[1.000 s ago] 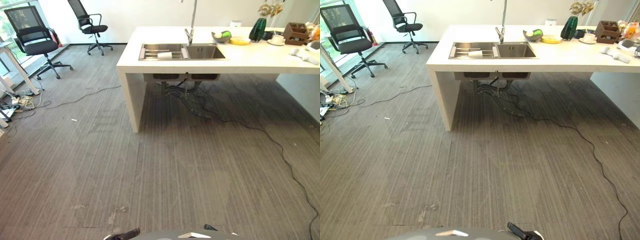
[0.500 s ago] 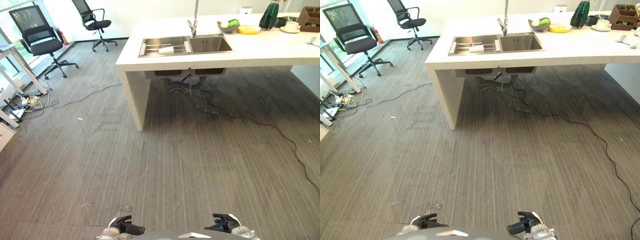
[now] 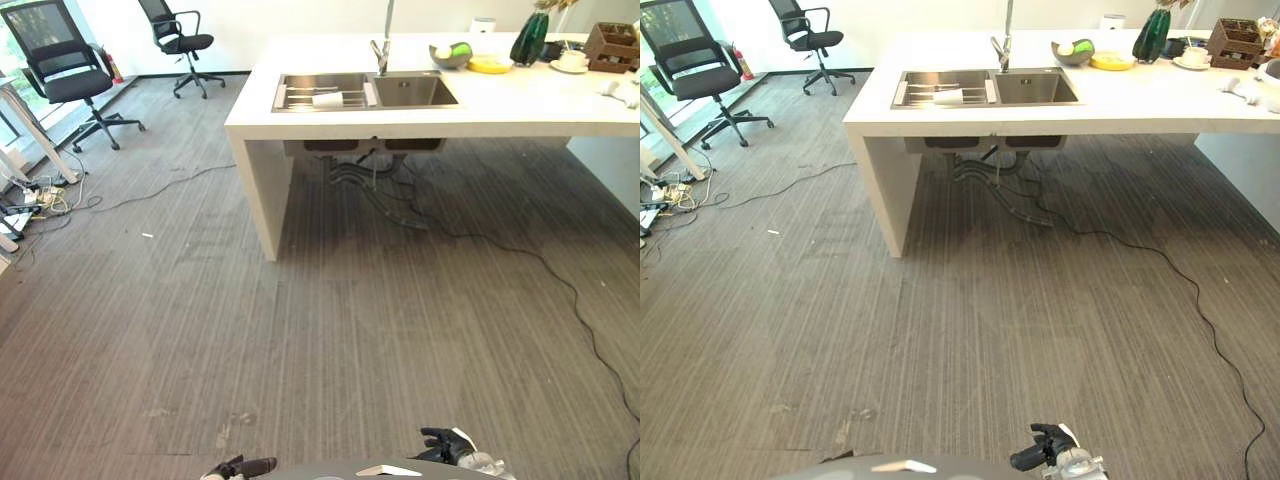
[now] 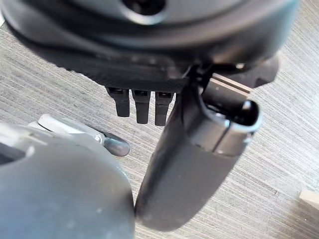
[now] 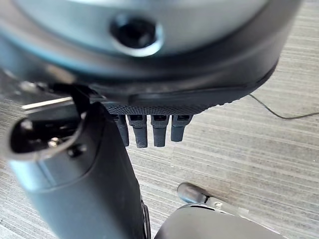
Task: Place the dishes in the dishwasher.
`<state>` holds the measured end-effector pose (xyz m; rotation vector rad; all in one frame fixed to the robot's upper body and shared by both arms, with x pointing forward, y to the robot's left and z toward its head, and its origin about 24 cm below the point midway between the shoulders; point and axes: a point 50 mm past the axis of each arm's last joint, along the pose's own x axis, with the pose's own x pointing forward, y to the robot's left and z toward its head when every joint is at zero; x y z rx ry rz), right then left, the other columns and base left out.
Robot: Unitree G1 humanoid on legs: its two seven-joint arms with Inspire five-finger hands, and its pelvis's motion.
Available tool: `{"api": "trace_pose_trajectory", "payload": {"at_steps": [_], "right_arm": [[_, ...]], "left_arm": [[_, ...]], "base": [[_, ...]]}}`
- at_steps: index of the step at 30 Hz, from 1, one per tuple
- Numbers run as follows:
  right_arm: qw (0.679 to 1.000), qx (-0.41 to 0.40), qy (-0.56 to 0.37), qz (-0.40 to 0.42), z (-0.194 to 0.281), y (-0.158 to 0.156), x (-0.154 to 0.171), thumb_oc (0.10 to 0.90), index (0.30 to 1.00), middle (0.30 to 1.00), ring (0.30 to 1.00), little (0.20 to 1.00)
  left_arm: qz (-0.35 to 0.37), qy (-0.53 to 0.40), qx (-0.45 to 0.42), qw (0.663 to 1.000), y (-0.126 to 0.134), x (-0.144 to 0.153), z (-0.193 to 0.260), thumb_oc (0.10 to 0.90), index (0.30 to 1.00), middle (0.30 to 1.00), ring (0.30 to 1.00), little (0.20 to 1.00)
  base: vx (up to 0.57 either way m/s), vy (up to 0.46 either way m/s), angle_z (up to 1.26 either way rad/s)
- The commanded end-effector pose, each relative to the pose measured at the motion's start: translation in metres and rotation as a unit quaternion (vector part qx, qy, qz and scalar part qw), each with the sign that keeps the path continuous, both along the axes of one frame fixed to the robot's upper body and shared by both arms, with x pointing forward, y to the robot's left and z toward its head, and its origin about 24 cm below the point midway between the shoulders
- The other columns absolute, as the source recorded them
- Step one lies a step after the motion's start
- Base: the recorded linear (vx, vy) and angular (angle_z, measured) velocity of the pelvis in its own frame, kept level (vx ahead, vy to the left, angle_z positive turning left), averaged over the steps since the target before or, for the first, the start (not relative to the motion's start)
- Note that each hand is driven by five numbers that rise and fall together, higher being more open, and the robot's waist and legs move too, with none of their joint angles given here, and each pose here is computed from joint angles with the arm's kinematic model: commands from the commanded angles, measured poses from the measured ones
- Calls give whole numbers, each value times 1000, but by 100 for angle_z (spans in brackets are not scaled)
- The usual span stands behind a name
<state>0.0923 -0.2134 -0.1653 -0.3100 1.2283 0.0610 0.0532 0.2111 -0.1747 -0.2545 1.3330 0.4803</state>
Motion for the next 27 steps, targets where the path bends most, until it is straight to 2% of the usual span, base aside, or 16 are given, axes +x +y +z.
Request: {"api": "trace_pose_trajectory", "payload": {"at_steps": [1,5,11,13,14,19,23,27], "right_arm": [[999,34,-30,6,2,23,21,800,900,900,900,900],[998,41,-39,-2,3,25,24,800,900,900,900,900],[988,73,-96,-96,12,22,46,800,900,900,900,900],[982,78,-133,-106,19,19,62,800,900,900,900,900],[979,67,-172,-83,30,16,79,800,900,900,900,900],[962,65,-240,-114,49,1,101,800,900,900,900,900],[959,54,-230,-155,48,-14,98,800,900,900,900,900],[965,51,-211,-145,42,-11,92,800,900,900,900,900]], "left_arm": [[-11,-10,-45,999,-31,15,-2,800,900,900,900,900],[-17,-4,-47,999,-32,13,-3,800,900,900,900,900],[-22,-1,-39,999,-27,14,-2,800,900,900,900,900],[-24,-6,-36,999,-28,17,-2,800,900,900,900,900],[-16,-9,-33,999,-27,18,-1,800,900,900,900,900],[34,-70,-32,996,-26,46,4,800,900,900,900,900],[37,-60,-34,997,-25,43,4,800,900,900,900,900],[32,-20,-31,999,-26,21,-1,800,900,900,900,900]], "base": [[0,0,0],[16,-37,-1],[26,-52,0],[32,-66,-1],[36,-100,-1],[-58,-132,-1],[157,-75,10],[277,44,-8]]}}
